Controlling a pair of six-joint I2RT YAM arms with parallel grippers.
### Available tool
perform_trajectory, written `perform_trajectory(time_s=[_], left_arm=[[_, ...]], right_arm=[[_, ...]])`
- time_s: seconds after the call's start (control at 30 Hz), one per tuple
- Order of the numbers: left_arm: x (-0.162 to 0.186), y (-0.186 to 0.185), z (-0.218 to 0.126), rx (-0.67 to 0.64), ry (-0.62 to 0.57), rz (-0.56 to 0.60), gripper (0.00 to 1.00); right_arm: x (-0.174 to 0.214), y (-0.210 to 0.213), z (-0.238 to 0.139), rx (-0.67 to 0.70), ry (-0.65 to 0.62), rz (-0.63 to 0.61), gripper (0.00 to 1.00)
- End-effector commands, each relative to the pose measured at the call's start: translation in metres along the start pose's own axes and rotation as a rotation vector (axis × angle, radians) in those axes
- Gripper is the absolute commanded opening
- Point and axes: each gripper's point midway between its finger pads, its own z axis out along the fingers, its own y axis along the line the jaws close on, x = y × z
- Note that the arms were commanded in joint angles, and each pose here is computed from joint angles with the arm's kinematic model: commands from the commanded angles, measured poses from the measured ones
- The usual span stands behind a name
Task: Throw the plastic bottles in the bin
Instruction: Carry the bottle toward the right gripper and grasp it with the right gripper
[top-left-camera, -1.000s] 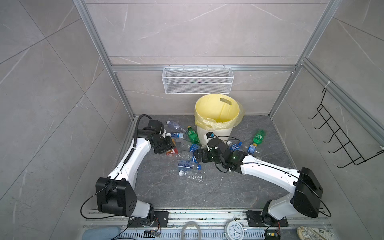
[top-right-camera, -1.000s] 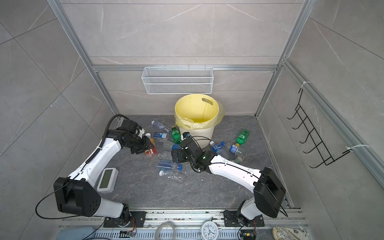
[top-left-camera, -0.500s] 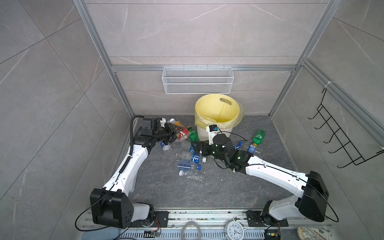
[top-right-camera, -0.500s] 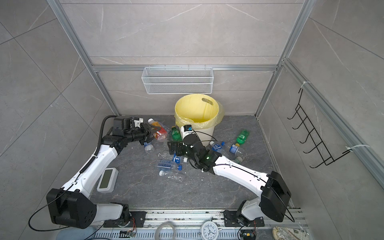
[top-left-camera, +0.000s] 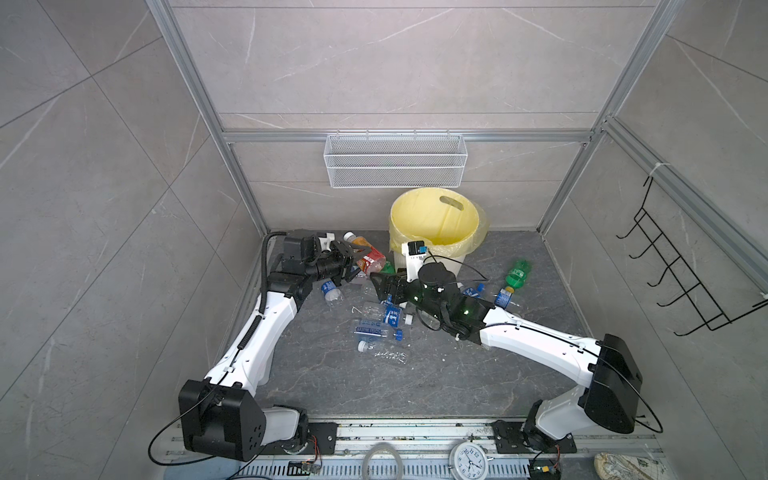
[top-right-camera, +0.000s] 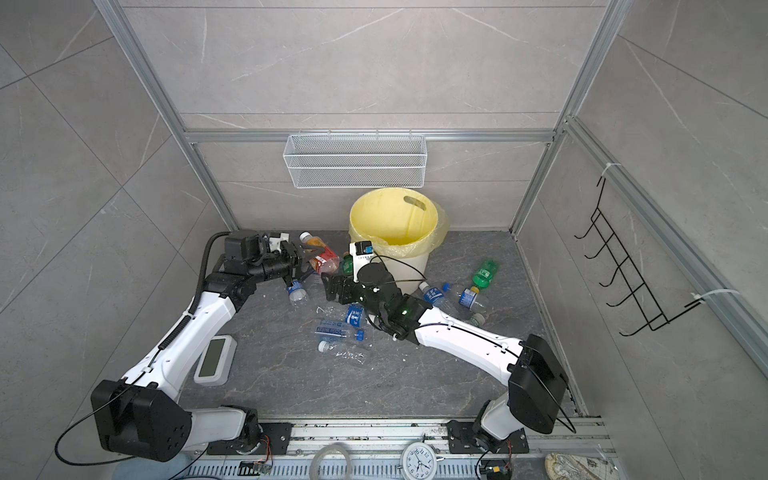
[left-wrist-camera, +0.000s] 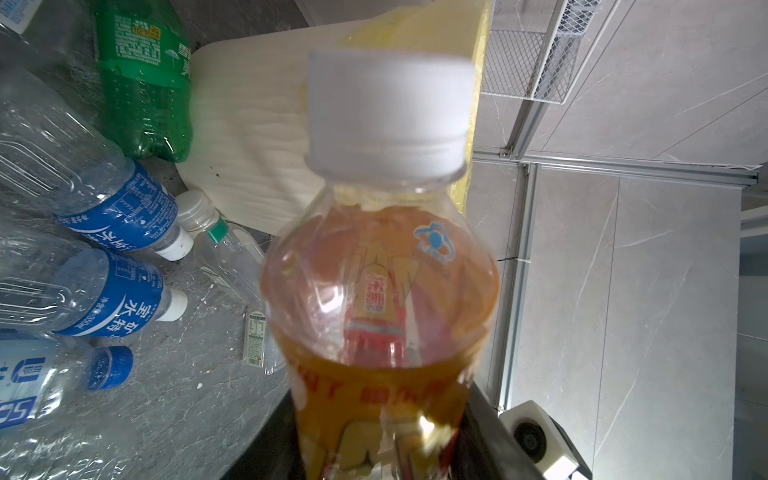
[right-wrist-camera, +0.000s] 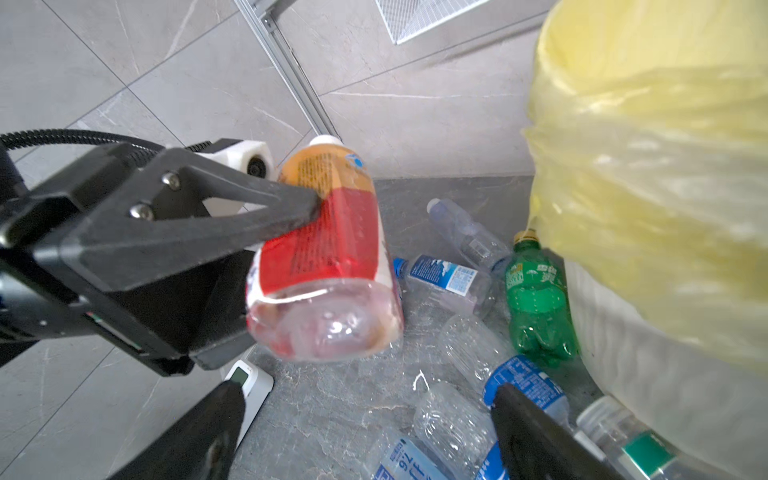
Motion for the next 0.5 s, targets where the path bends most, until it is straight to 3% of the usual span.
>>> perform_trajectory(time_s=[0.0, 0.47], left_arm=[[0.012, -0.02, -0.008, 0.067, 0.028, 0.038, 0.47], [0.024, -0.026, -0.005, 0.092, 0.072, 0.06, 0.47]], right_arm=[[-0.015, 0.01, 0.003, -0.01, -0.04, -0.032, 0.94], [-0.016, 0.022, 0.012, -0.004, -0.035, -0.047, 0.85]])
